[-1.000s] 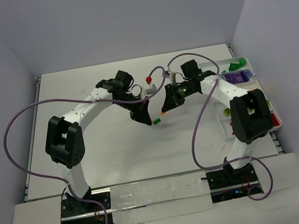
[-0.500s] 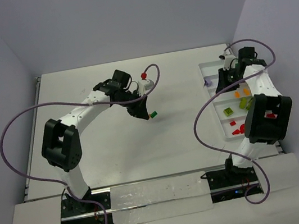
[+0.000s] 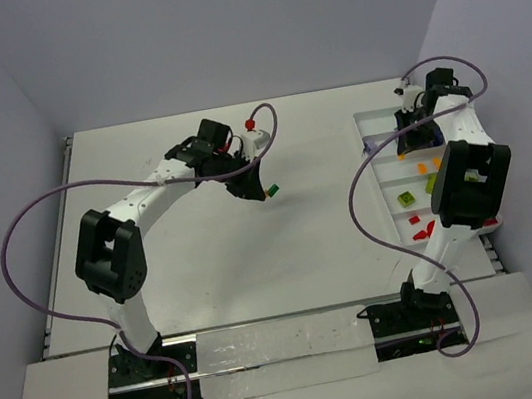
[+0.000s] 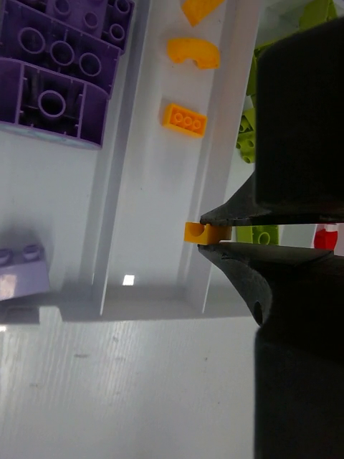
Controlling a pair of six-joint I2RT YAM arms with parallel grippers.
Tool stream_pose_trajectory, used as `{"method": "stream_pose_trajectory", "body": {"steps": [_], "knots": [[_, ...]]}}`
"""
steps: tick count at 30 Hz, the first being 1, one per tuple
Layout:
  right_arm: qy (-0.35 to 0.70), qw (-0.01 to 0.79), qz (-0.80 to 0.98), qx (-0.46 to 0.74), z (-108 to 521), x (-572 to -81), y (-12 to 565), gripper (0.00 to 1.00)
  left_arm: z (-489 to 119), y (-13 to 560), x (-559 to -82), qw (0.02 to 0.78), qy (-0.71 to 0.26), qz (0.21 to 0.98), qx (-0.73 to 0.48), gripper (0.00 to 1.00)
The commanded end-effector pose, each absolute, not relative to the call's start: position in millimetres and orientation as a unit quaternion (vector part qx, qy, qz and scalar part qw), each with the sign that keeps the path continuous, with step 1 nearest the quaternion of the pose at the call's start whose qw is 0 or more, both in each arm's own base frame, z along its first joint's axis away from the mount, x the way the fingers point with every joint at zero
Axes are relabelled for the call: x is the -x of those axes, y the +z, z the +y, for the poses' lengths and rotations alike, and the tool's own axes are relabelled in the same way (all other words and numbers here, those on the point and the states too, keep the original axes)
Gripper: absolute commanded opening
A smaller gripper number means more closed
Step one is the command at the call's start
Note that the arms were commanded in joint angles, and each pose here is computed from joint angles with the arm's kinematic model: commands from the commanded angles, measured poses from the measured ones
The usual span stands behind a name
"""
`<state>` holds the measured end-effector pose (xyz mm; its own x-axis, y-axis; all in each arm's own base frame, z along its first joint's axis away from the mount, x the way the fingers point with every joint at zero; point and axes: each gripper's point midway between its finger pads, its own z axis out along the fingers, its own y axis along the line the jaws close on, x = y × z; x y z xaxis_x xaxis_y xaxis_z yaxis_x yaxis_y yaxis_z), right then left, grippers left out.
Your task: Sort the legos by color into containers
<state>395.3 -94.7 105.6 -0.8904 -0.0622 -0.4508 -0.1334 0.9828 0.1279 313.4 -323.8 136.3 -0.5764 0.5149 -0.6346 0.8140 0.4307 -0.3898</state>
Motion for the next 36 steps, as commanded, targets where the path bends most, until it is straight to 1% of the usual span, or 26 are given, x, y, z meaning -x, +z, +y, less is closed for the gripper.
{"method": "stream_pose_trajectory", "body": {"steps": [1,3,5,6,7,9,10,11,12,13,16,19,20,21,23,26,27,28,30,31,32,34,36], "knots": [[0.039,0.215,0.975,0.042,-115.0,-402.0,98.8,0.00,-332.2,155.6,-335.2,0.255,-0.357,0.803,-0.403,0.00],[0.029,0.206,0.977,0.042,-118.7,-401.5,92.9,0.00,-332.8,155.4,-336.1,0.254,-0.359,0.803,-0.402,0.00],[0.012,0.190,0.981,0.040,-126.3,-399.6,82.4,0.04,-332.8,154.4,-337.8,0.253,-0.359,0.803,-0.402,0.00],[0.007,0.186,0.982,0.041,-128.6,-399.5,79.4,0.09,-332.5,153.7,-338.7,0.253,-0.359,0.803,-0.402,0.00],[0.001,0.184,0.982,0.040,-131.2,-399.8,76.6,0.18,-331.9,153.5,-339.0,0.253,-0.358,0.803,-0.403,0.00],[-0.006,0.183,0.983,0.035,-134.3,-399.5,74.0,0.36,-331.7,151.8,-338.4,0.251,-0.360,0.803,-0.404,0.00],[-0.008,0.184,0.982,0.034,-135.2,-399.9,73.9,0.49,-332.0,150.3,-337.1,0.248,-0.361,0.802,-0.405,0.00],[-0.011,0.185,0.982,0.031,-136.0,-400.5,73.4,0.49,-331.4,149.1,-337.4,0.248,-0.360,0.803,-0.405,0.00],[-0.012,0.189,0.981,0.029,-136.3,-403.0,75.4,0.56,-331.3,148.0,-336.3,0.244,-0.362,0.803,-0.406,0.00],[-0.012,0.190,0.981,0.028,-136.7,-403.3,76.2,0.57,-331.7,147.3,-335.4,0.241,-0.364,0.802,-0.407,0.00],[-0.003,0.202,0.979,0.027,-131.6,-406.6,90.9,0.60,-331.1,146.4,-332.6,0.235,-0.371,0.800,-0.408,0.00],[0.055,0.228,0.971,0.036,-100.9,-409.8,125.5,0.60,-328.3,146.3,-333.1,0.243,-0.365,0.802,-0.405,0.00],[0.109,0.244,0.963,0.041,-76.0,-412.0,139.7,0.60,-328.4,146.5,-334.8,0.251,-0.362,0.801,-0.406,0.00],[0.133,0.248,0.959,0.041,-60.9,-410.9,149.9,0.60,-327.4,145.7,-334.9,0.253,-0.359,0.802,-0.405,0.00],[0.263,0.255,0.928,0.070,9.7,-402.7,178.2,0.60,-326.9,144.4,-334.9,0.267,-0.345,0.796,-0.420,0.00],[0.381,0.245,0.883,0.123,92.2,-378.8,197.6,0.60,-326.7,140.1,-328.9,0.282,-0.322,0.785,-0.448,0.00],[0.382,0.251,0.880,0.128,94.4,-376.7,203.1,0.60,-327.6,140.8,-327.4,0.281,-0.326,0.783,-0.449,0.00],[0.425,0.243,0.856,0.162,125.8,-362.2,207.5,0.60,-331.8,146.6,-317.2,0.276,-0.349,0.766,-0.465,0.00],[0.477,0.226,0.824,0.207,163.1,-342.0,208.7,0.59,-334.8,154.4,-303.6,0.256,-0.380,0.753,-0.473,0.00],[0.501,0.219,0.809,0.216,173.0,-336.0,210.6,0.57,-338.5,161.2,-291.5,0.240,-0.410,0.738,-0.480,0.00],[0.505,0.215,0.806,0.222,178.6,-332.9,210.8,0.57,-338.9,162.1,-290.1,0.238,-0.413,0.736,-0.481,0.00],[0.545,0.195,0.779,0.241,197.4,-322.0,213.5,0.54,-345.1,178.0,-268.1,0.213,-0.474,0.702,-0.487,0.00],[0.560,0.183,0.766,0.258,210.6,-314.7,213.9,0.53,-347.9,188.3,-255.5,0.199,-0.508,0.682,-0.488,0.00]]}}
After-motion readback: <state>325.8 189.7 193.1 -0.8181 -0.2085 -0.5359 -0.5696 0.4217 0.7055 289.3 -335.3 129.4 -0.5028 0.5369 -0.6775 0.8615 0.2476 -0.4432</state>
